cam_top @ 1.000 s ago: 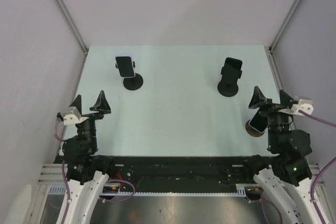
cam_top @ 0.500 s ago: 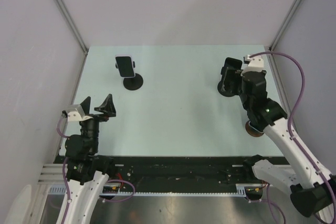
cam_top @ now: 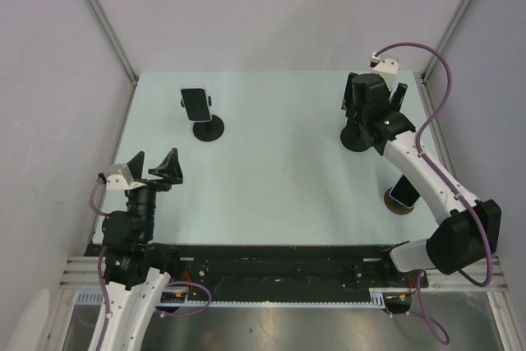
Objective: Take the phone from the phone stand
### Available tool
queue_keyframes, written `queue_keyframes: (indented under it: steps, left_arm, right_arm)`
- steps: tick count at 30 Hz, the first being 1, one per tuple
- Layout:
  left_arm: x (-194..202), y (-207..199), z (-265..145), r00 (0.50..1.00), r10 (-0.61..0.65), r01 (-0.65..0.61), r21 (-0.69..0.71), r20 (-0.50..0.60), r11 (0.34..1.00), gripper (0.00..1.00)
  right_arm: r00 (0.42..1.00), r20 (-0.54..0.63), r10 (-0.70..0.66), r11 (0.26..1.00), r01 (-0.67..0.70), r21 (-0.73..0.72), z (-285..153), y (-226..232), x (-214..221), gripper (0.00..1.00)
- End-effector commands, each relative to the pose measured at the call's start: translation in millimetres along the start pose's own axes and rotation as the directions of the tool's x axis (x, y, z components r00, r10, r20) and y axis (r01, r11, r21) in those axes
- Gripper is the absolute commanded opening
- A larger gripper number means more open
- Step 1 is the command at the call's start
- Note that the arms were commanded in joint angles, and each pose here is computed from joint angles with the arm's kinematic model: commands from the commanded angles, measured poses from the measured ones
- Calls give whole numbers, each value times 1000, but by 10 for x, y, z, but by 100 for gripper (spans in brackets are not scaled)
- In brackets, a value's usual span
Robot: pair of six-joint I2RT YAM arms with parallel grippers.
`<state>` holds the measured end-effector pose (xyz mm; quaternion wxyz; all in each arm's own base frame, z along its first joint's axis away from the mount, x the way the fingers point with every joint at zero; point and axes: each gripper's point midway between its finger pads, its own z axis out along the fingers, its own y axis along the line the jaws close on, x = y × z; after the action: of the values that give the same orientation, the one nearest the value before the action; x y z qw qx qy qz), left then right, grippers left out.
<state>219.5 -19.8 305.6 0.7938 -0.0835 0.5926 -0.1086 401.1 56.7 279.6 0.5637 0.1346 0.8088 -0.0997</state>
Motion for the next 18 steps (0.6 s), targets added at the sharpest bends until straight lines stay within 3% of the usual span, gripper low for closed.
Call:
queue_keyframes:
  steps: [1,12,18]
  left_arm:
    - [-188,-68,-13,999,-18,17,25,36,1000,100]
    - [-95,-47,32,1000,-3,3,13,-1,1000,100]
    - [-68,-44,47,1000,4,-3,13,-13,1000,100]
  right_arm:
    - [993,104,54,995,-62,77,127,-10,-355,100]
    - [991,117,63,995,-72,73,364,87,-376,100]
    - [993,102,62,998,-62,2,345,238,-365,100]
